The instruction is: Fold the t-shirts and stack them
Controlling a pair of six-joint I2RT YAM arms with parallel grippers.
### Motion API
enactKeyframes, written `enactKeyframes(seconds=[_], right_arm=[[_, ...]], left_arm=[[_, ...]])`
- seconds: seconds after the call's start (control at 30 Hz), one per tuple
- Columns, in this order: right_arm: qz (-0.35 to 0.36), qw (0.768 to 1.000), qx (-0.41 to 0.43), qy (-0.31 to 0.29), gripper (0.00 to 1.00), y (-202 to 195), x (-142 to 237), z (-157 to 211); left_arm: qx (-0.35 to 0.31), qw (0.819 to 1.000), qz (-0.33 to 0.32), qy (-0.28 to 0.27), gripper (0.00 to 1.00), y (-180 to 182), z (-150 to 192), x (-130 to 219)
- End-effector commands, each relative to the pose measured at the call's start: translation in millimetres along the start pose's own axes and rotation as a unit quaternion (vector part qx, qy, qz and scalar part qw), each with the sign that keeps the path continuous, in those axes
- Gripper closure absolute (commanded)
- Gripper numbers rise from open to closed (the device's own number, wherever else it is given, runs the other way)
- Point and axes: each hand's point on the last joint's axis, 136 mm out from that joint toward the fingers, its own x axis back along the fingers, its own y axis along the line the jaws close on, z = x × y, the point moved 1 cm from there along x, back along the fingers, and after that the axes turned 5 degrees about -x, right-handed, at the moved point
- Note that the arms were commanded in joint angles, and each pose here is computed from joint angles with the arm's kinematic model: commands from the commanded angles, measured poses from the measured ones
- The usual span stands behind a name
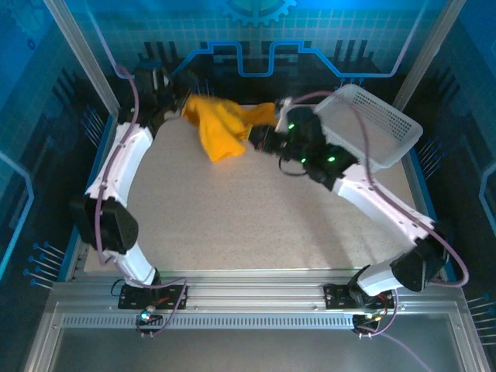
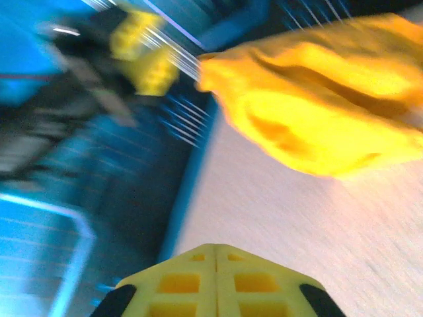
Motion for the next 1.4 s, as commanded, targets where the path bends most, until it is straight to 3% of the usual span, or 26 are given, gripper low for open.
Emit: enactKeyframes(seconds=[0.0,0.1,0.2,0.3,0.4,0.6,0.8,0.87,0.97,1.03,1.1,1.23,1.37], right_arm=[[0.093,0.995,0.028,0.02,0.84,-51,-16,16],[0.167,0.984,0.018,0.059,0.72,-99,-30,16],[0.227,0.97,0.0,0.082,0.6,-139,-42,3],[0.25,0.964,-0.02,0.09,0.57,-166,-57,-15],[0.27,0.958,-0.025,0.094,0.56,-187,-73,-29],[0.288,0.952,-0.037,0.096,0.53,-208,-83,-46],[0.287,0.953,-0.034,0.097,0.53,-205,-75,-47],[0.29,0.951,-0.037,0.095,0.53,-208,-70,-46],[0.3,0.949,-0.044,0.085,0.53,-214,-61,-49],[0.31,0.946,-0.049,0.078,0.53,-219,-55,-52],[0.32,0.943,-0.052,0.07,0.52,-224,-50,-57],[0.337,0.938,-0.05,0.059,0.52,-229,-43,-63],[0.347,0.934,-0.059,0.051,0.52,-232,-41,-61]], left_arm=[[-0.029,0.976,-0.218,-0.002,0.5,137,21,17],[-0.043,0.972,-0.231,0.027,0.46,153,41,25],[-0.023,0.968,-0.229,0.097,0.43,160,90,27],[0.028,0.96,-0.217,0.176,0.41,164,161,29],[0.063,0.951,-0.207,0.222,0.38,160,214,22],[0.062,0.936,-0.241,0.25,0.32,154,252,-19],[0.003,0.922,-0.264,0.283,0.31,157,273,-68],[-0.023,0.913,-0.28,0.295,0.35,161,282,-76],[-0.065,0.897,-0.305,0.313,0.5,174,294,-83],[-0.088,0.885,-0.323,0.324,0.72,184,297,-82],[-0.105,0.881,-0.337,0.315,0.99,192,291,-72],[-0.121,0.893,-0.34,0.27,1.0,192,254,-31],[-0.1,0.914,-0.345,0.189,1.0,203,199,37]])
